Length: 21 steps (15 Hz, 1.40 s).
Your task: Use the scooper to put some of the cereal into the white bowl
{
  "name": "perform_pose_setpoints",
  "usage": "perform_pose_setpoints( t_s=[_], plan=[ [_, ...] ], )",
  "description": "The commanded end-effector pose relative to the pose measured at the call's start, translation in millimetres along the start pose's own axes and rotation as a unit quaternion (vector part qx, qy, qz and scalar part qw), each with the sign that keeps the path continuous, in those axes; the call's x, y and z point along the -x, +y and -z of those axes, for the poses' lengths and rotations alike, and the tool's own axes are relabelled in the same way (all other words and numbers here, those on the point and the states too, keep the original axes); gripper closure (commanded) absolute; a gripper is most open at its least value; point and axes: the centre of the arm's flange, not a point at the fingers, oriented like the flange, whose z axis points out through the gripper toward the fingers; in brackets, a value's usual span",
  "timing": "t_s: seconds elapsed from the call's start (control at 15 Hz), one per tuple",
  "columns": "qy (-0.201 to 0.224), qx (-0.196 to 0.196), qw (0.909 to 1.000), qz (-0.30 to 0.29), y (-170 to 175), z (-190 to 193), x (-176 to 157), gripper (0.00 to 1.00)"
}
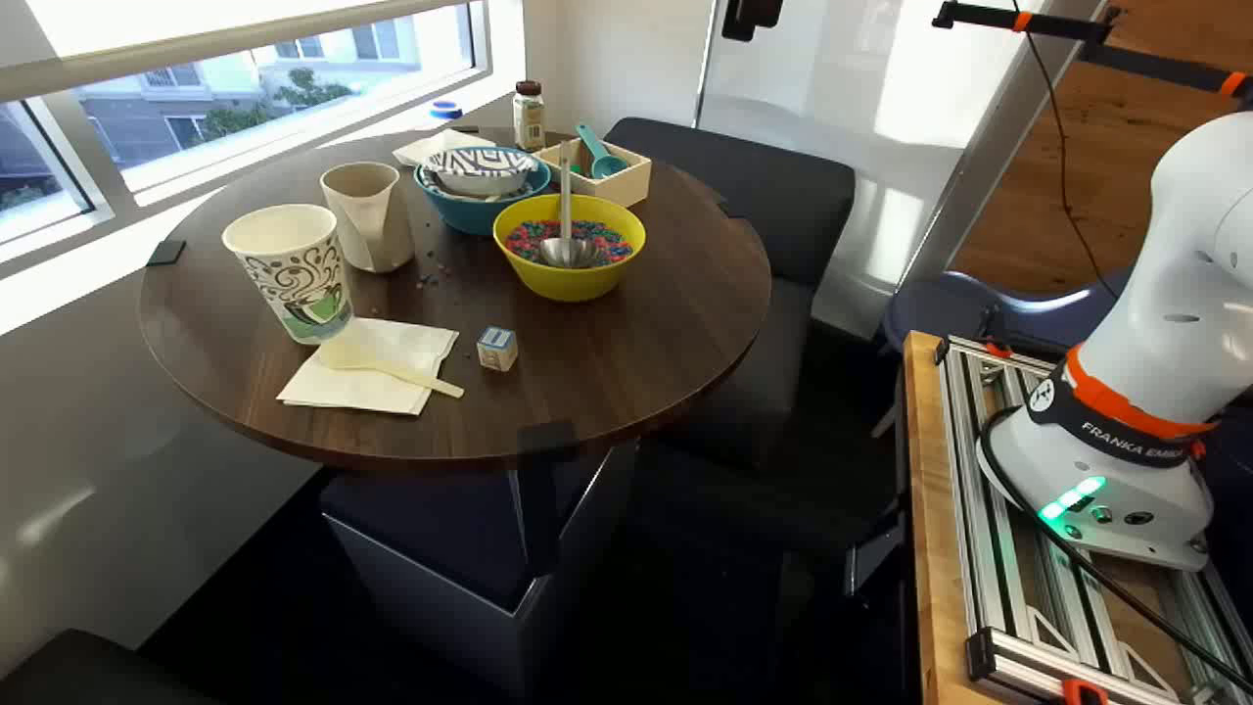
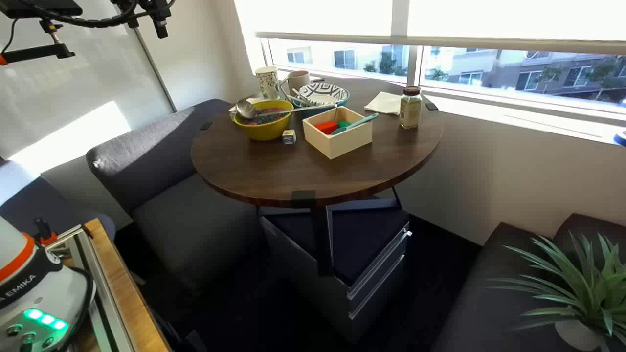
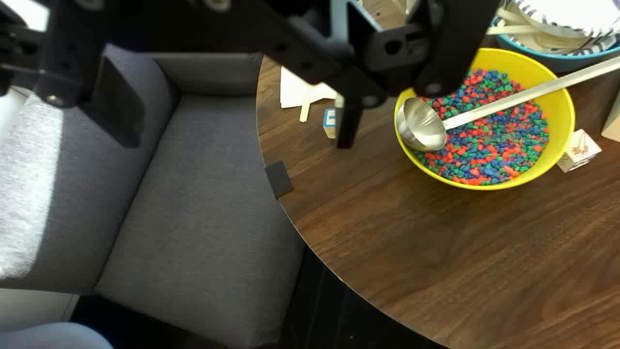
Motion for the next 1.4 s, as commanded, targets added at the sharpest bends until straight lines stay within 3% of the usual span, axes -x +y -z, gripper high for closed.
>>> perform_pose_setpoints(
  t_s=[0.0, 1.13, 1.2, 1.33],
  plan=[
    [0.000, 0.000, 1.0000, 0.000, 0, 0, 0, 0.00],
    [0.000, 0.000, 1.0000, 0.000, 0, 0, 0, 0.00],
    [-0.008, -0.023, 0.9997, 0.002, 13, 9, -3, 0.00],
    [-0.004, -0.030, 0.9995, 0.002, 43, 24, -10, 0.00]
  ],
)
